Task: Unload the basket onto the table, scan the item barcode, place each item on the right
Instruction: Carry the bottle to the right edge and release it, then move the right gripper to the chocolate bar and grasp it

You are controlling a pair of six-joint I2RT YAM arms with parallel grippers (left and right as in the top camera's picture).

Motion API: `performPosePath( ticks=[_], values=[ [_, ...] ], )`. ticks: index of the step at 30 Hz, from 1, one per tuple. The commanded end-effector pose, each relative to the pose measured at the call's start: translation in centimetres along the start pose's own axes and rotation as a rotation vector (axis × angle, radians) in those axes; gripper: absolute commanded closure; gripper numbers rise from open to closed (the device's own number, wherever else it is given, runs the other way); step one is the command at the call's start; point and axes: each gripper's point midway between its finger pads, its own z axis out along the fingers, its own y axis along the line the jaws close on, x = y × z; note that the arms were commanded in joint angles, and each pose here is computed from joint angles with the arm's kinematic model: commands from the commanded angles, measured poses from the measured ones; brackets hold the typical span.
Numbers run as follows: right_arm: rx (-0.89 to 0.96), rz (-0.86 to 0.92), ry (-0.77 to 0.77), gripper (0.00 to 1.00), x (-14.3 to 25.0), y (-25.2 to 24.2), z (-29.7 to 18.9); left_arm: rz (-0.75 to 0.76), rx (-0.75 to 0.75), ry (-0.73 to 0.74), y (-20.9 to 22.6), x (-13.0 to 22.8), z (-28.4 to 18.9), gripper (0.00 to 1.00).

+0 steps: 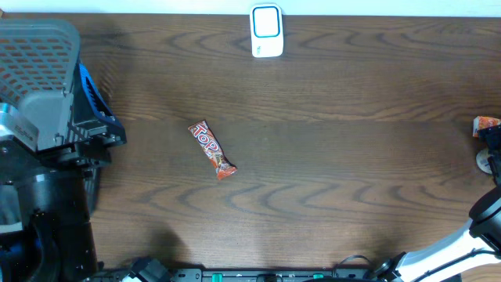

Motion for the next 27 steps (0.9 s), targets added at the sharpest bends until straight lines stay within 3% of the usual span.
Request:
performPosePath(
  ticks=[1,6,11,18,27],
  values=[
    [-0.105,-0.048,-0.009,0.01,-0.8,2.6,-2.9,0.014,-0.009,0.0,0.2,0.0,0.0,0.02],
    [-0.229,-0.111,-0.06,0.01,-0.5,6.5,-9.9,0.014,-0.009,0.0,0.2,0.0,0.0,0.02],
    [-0.468,-0.252,-0.008,0.01,6.0,12.0,-18.9,0.014,-0.009,0.0,0.2,0.0,0.0,0.02],
    [-0.566,-0.635,0.159,0.01,22.8,16.9,-24.4,0.014,-0.009,0.0,0.2,0.0,0.0,0.02],
    [-0.529,-1.236,0.225,0.01,44.5,17.4,-22.7,0.014,-0.009,0.0,0.2,0.0,0.0,0.02]
  ],
)
